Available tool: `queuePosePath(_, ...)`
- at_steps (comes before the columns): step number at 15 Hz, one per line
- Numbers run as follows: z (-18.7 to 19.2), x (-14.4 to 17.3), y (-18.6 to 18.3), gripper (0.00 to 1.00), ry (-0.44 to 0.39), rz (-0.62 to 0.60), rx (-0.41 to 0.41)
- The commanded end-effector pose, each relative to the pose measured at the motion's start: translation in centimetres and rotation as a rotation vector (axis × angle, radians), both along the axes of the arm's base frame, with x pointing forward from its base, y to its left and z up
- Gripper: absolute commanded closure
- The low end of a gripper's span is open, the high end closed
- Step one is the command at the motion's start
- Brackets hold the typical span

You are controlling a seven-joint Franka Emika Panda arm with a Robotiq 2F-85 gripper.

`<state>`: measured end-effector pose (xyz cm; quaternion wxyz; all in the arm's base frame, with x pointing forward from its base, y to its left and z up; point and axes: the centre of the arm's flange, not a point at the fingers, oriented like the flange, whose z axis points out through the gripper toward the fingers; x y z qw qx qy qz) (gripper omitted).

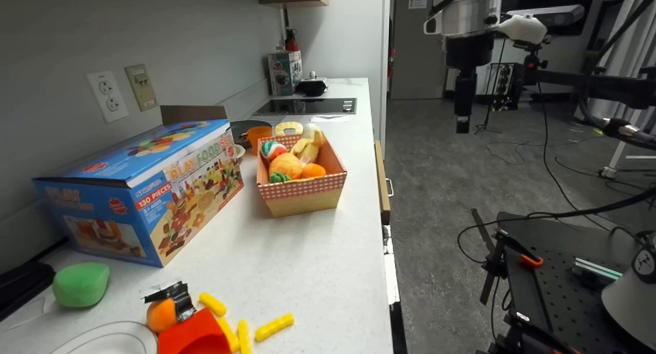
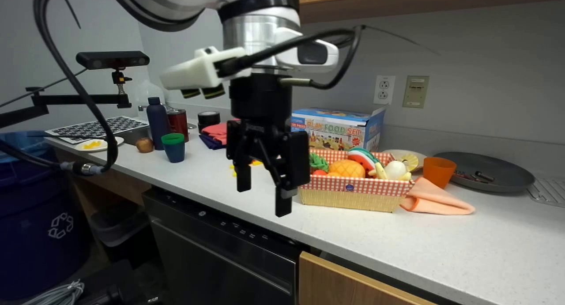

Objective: Open the drawer, then remove the purple plushie from the drawer, then close the drawer

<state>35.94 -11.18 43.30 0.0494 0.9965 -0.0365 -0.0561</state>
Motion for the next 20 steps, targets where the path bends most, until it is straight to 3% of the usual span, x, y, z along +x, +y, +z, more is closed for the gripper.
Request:
queuePosePath(1,-1.7,5.6,-4.6,0.0,0.056,0.005,-0.101)
queuePosePath(2,-2.3,6.0,-5.6,0.0,0.066,-0.014,-0.144)
queuePosePath(3,-1.7,3.0,-3.1,0.0,0.037,0.003,-0.088)
queuePosePath(10,-3.0,5.0,-5.1,0.0,0.07,-0.008,-0.12)
queuePosePath(14,-5.6,6.8,-9.0,0.0,0.052,0.058,0.036)
queuePosePath(20,-8.4,9.0,-11.1,0.0,0.058,0.161,0.111)
